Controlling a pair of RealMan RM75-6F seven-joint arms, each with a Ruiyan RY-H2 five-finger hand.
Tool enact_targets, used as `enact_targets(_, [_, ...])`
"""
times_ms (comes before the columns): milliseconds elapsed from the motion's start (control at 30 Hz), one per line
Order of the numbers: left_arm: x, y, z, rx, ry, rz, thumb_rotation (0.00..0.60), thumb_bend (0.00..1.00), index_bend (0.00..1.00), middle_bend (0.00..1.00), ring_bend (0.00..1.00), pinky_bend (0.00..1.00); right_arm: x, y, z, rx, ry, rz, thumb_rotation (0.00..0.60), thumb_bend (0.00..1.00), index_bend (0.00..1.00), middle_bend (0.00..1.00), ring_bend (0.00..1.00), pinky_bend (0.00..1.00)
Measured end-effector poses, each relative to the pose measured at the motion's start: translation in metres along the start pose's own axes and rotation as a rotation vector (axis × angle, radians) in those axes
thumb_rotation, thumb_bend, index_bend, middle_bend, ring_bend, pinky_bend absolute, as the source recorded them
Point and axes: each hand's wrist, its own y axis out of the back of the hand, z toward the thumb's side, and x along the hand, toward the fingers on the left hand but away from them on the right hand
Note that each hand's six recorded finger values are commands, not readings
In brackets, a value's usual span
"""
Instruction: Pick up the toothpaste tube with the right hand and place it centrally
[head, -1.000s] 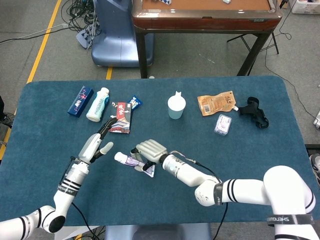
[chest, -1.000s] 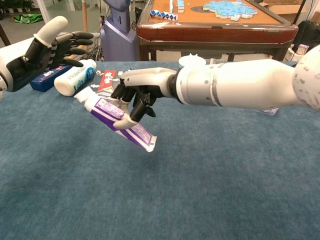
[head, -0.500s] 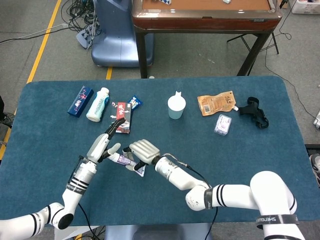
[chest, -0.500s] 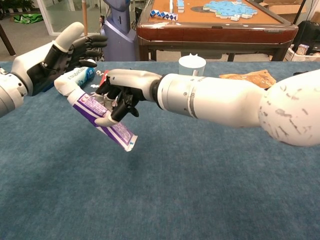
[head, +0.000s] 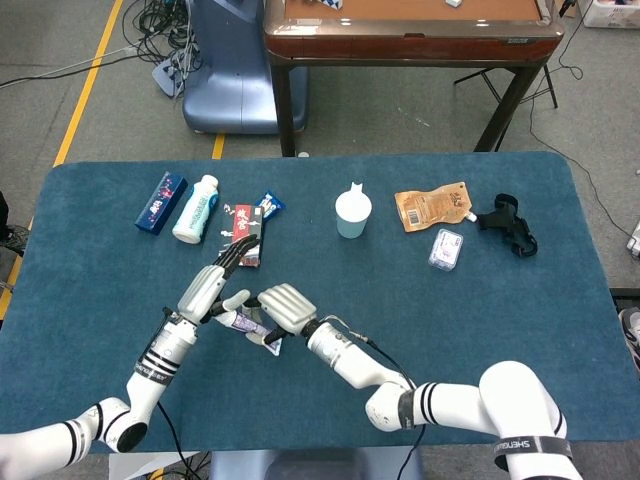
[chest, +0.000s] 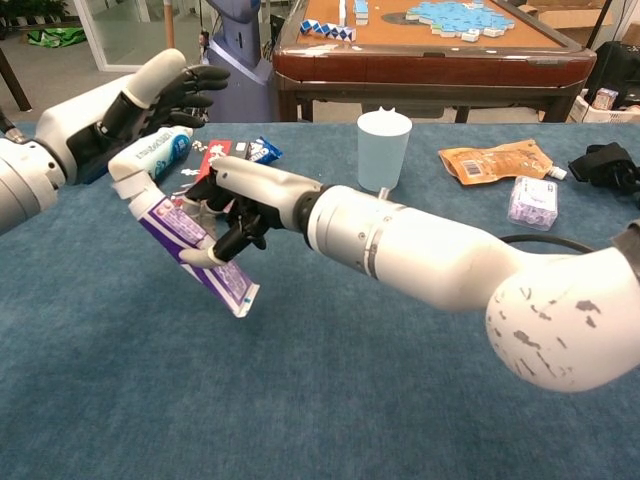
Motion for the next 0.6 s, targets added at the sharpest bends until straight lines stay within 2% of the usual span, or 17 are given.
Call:
enact_targets(267, [0.002, -0.005, 0.003, 0.033, -0.014, -0.028, 0.000, 0.00, 0.00, 0.00, 0.00, 0.05, -0.006, -0.002, 0.002, -0.024, 0.015, -0.016, 0.600, 0.97, 1.00, 0.89, 0.83, 0.69])
enact_targets(600, [0.002, -0.010, 0.002, 0.043, -0.014, -0.032, 0.000, 0.00, 0.00, 0.00, 0.00, 0.05, -0.012, -0.002, 0.009, -0.075, 0.015, -0.035, 0.600, 0.97, 1.00, 0.89, 0.84, 0.69])
